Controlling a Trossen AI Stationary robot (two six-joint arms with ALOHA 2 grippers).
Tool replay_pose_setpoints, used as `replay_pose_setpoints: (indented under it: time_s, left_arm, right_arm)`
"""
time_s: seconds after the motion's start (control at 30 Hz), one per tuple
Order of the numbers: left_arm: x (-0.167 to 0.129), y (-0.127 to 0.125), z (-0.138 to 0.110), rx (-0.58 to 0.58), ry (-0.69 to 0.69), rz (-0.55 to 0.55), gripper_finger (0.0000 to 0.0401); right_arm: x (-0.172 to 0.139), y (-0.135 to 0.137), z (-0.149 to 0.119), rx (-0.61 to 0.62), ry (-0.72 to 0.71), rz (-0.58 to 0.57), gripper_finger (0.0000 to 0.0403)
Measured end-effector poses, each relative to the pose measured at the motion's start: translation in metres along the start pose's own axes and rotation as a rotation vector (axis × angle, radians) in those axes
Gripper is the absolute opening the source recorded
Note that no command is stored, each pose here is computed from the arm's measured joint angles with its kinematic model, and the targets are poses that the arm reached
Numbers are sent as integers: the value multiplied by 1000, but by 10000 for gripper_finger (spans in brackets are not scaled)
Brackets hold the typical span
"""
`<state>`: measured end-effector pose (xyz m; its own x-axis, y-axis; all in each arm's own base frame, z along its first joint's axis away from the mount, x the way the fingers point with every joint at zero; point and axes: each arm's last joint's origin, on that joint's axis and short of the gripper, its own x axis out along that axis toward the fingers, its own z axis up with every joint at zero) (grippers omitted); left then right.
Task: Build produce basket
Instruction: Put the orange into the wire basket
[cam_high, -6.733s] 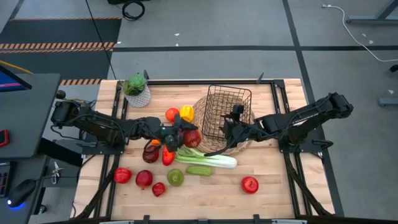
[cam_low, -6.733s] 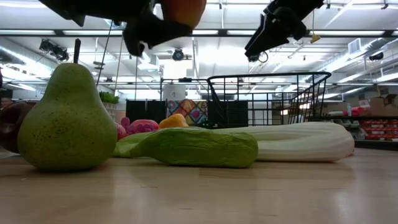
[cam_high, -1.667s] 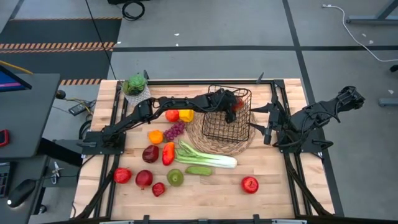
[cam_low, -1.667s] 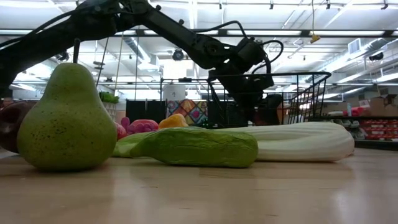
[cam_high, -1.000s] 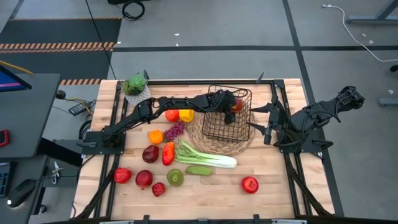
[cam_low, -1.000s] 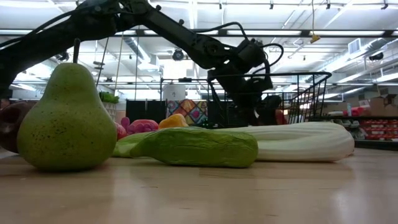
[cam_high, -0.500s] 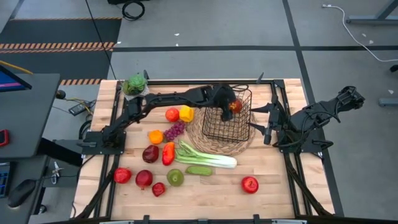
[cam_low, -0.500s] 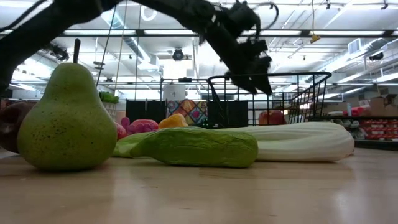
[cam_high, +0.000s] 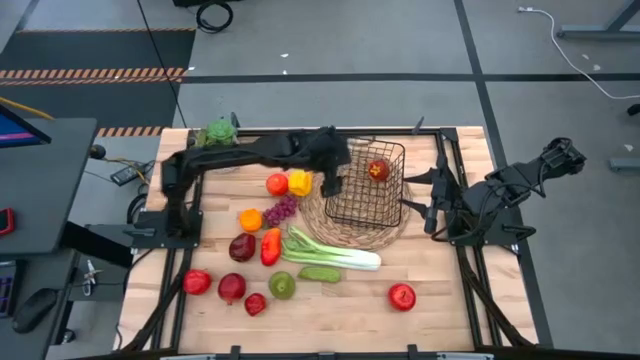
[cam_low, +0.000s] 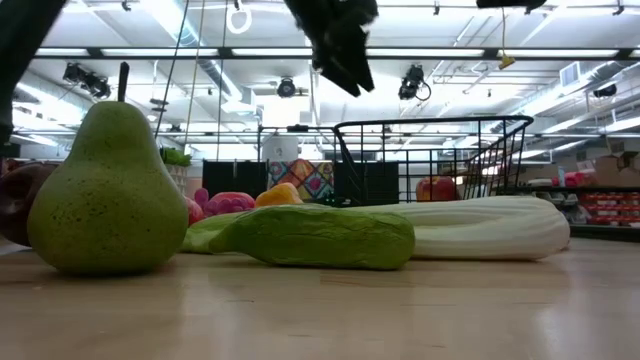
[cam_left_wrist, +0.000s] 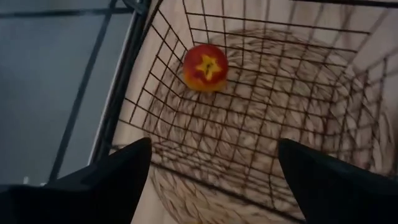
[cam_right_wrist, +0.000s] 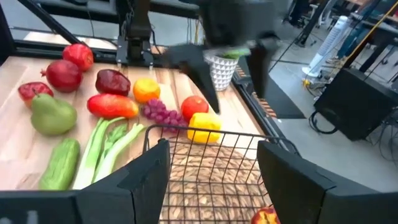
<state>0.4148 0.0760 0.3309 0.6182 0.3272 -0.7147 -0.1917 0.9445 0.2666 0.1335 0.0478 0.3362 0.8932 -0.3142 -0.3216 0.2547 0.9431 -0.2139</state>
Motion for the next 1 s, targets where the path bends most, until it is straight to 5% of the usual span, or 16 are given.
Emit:
replay_pose_setpoints:
  time_s: [0.2, 0.53, 0.67, 1.0]
  left_arm:
    - [-19, -13, -39, -31, -43, 67, 357]
    - [-13, -19, -109, -94, 93, 67, 357]
    - [-7, -24, -122, 7, 123, 56, 357]
    - [3, -25, -140, -48, 170, 44, 357]
  right_arm:
    - [2, 4, -1, 9, -20, -6, 247]
    - [3, 5, 1, 13, -52, -9, 247]
    - [4, 5, 1, 10, -52, -9, 247]
    - [4, 5, 1, 8, -50, -9, 247]
